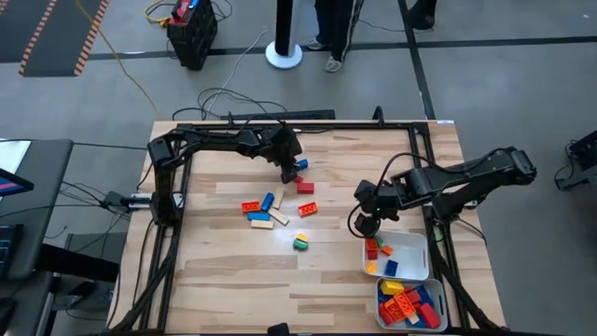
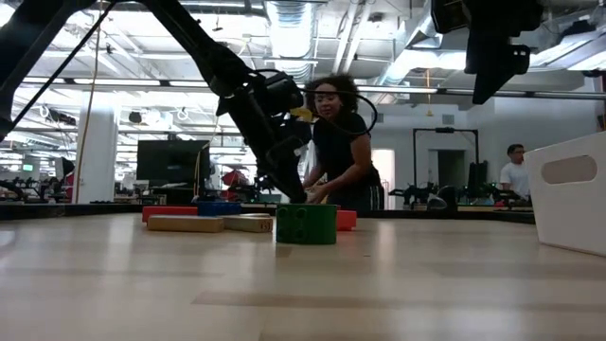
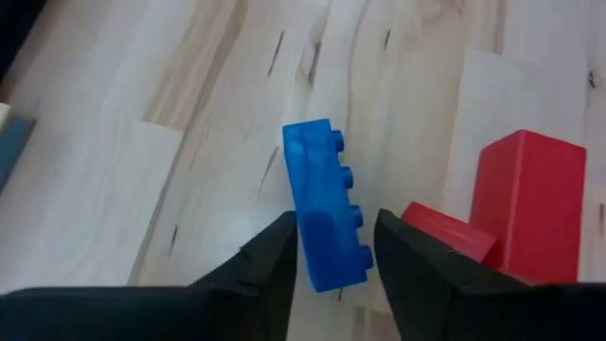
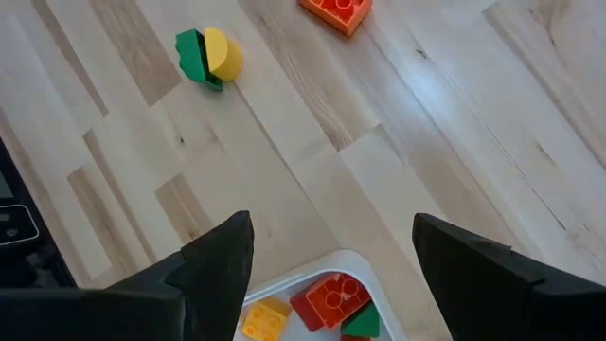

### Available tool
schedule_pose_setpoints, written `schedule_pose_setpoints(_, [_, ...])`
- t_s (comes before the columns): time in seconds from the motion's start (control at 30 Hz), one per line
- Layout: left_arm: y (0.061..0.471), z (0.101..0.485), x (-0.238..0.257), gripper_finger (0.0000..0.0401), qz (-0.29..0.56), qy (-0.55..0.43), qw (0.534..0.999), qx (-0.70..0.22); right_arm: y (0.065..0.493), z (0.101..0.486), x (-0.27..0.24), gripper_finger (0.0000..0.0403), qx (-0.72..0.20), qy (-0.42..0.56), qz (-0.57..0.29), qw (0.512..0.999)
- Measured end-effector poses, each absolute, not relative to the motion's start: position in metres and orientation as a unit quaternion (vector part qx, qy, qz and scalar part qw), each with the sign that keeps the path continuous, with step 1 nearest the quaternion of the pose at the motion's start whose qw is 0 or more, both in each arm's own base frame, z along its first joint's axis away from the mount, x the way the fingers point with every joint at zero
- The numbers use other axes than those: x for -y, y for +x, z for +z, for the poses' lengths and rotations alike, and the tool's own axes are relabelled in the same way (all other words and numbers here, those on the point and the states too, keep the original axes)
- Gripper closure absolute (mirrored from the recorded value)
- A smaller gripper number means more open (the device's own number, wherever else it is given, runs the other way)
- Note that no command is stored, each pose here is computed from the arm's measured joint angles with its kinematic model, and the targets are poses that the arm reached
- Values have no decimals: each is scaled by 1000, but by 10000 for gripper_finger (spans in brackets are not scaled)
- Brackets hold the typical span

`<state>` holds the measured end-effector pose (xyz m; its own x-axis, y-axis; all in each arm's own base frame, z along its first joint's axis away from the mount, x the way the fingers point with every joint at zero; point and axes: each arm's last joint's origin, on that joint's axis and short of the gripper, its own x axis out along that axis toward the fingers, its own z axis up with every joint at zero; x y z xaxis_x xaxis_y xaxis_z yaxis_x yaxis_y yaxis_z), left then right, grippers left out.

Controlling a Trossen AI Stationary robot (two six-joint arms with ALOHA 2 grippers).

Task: Sort blocks by size
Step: Put the big blue game piece into the gray bin

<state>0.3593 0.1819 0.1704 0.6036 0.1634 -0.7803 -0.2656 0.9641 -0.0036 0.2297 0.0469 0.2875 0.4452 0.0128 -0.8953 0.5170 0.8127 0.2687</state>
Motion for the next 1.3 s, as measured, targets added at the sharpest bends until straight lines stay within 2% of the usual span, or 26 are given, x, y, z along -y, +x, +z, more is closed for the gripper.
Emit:
schedule_pose_setpoints(0.17, [359, 170, -182, 293, 131, -63, 891, -429, 230, 288, -47, 90, -503, 264, -156, 808])
schedule_pose_setpoints(0.3, [360, 170, -181, 296, 146, -90, 889, -425, 230, 288, -47, 90, -499, 269, -157, 808])
schedule_pose_setpoints(0.43, [361, 171, -180, 279, 153, -108, 888, -419, 231, 288, -47, 90, -493, 275, -157, 810])
schedule_pose_setpoints(0.73, [366, 169, -182, 210, 171, -126, 893, -397, 232, 288, -47, 90, -492, 278, -158, 810])
schedule_pose_setpoints(0.9, [369, 142, -180, 203, 164, -131, 877, -432, 233, 289, -48, 90, -484, 282, -155, 814])
schedule_pose_setpoints(1.0, [370, 141, -180, 203, 169, -140, 874, -433, 233, 289, -48, 90, -483, 286, -157, 813])
schedule_pose_setpoints(1.17, [371, 142, -181, 231, 170, -118, 880, -427, 233, 289, -48, 90, -482, 292, -159, 811])
schedule_pose_setpoints(1.3, [371, 144, -181, 295, 170, -112, 882, -425, 233, 289, -48, 90, -482, 293, -160, 810])
